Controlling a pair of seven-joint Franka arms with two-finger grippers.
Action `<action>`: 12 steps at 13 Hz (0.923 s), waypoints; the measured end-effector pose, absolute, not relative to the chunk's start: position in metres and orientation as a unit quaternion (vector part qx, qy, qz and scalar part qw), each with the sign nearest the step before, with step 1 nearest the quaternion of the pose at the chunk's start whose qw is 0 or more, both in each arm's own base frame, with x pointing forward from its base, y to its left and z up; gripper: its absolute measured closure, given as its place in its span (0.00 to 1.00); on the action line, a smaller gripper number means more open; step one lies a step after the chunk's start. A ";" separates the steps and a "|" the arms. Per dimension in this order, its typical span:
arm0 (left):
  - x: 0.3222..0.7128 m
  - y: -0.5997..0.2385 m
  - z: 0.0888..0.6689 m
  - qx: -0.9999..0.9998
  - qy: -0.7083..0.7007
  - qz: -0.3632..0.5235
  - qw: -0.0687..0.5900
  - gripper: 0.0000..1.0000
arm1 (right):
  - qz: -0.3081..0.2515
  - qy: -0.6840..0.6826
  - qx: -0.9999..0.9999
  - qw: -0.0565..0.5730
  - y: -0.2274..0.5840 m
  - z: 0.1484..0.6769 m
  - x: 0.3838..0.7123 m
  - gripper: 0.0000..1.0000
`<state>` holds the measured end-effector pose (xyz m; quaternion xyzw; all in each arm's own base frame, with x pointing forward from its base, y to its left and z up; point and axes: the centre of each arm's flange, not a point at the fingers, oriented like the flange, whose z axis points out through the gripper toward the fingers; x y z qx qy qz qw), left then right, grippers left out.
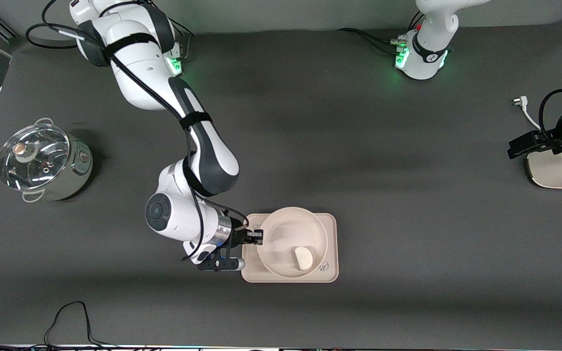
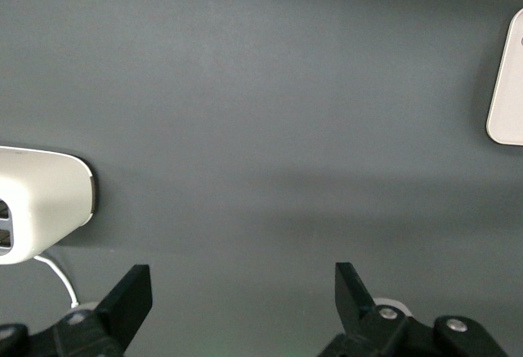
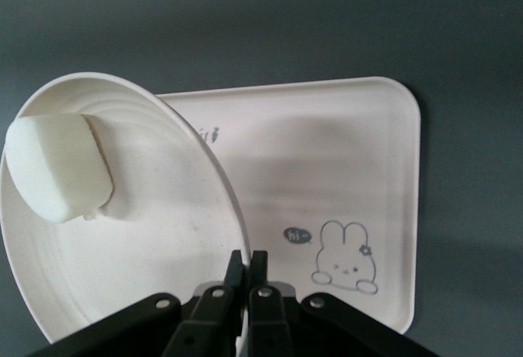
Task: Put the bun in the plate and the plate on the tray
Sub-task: 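Carry the plate with the right gripper onto the bunny tray, then lower the plate onto the tray and open the right gripper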
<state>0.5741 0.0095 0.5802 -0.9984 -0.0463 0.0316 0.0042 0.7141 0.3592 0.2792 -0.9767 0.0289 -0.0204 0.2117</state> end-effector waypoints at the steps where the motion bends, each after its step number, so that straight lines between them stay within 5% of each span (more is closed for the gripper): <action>1: 0.574 0.009 0.580 -0.998 -0.046 0.032 0.004 0.00 | -0.022 0.034 -0.978 0.206 0.357 0.260 0.716 0.96; 5: 0.574 0.009 0.580 -0.998 -0.046 0.032 0.004 0.00 | -0.003 0.043 -0.981 0.189 0.356 0.192 0.710 0.96; 10: 0.574 0.008 0.580 -0.998 -0.045 0.031 0.004 0.00 | 0.006 0.044 -0.980 0.191 0.362 0.179 0.705 0.93; 12: 0.574 0.008 0.580 -0.998 -0.045 0.032 0.004 0.00 | 0.001 0.044 -0.980 0.195 0.362 0.186 0.708 0.72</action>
